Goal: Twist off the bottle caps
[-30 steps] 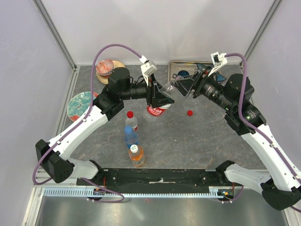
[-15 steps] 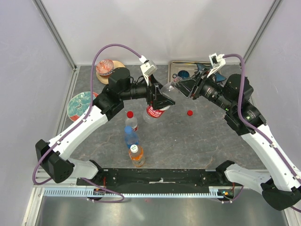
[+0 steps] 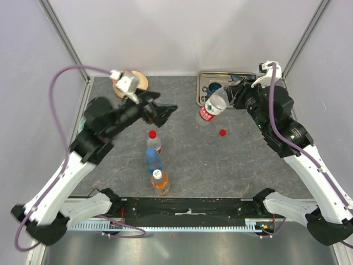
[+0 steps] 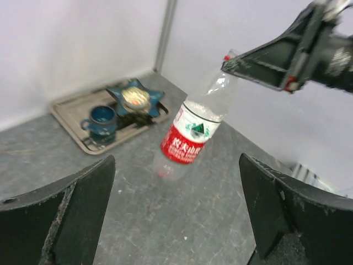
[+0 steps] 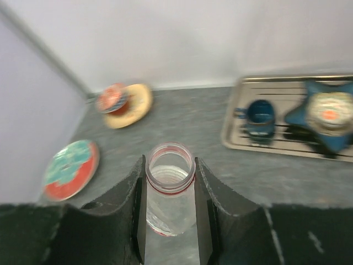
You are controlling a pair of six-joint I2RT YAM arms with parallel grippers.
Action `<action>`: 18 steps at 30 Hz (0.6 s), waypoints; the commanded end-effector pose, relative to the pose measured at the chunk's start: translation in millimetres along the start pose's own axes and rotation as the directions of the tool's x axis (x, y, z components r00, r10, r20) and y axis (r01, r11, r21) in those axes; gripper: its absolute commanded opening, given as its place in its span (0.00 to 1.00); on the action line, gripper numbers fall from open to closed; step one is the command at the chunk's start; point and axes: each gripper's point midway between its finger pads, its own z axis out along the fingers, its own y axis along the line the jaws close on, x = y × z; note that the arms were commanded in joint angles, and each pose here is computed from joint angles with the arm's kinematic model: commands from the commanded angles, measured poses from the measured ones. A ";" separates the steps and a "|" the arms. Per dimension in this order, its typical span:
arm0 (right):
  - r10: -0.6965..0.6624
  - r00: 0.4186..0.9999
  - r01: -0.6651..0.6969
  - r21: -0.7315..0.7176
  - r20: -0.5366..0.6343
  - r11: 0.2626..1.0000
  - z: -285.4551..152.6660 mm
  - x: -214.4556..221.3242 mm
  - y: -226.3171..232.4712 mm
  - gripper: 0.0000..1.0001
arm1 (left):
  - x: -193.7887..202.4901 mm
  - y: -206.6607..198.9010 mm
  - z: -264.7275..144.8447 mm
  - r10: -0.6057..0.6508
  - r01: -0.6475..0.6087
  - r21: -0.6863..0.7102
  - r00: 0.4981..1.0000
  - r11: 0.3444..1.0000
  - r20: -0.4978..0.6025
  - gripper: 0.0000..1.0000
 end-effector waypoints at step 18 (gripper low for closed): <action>-0.378 0.924 0.218 0.730 0.060 0.648 46.8 29.3 -161.1 0.00 | 2.6 21.3 -80.9 0.071 -0.037 -0.194 0.983 0.980 0.169 1.00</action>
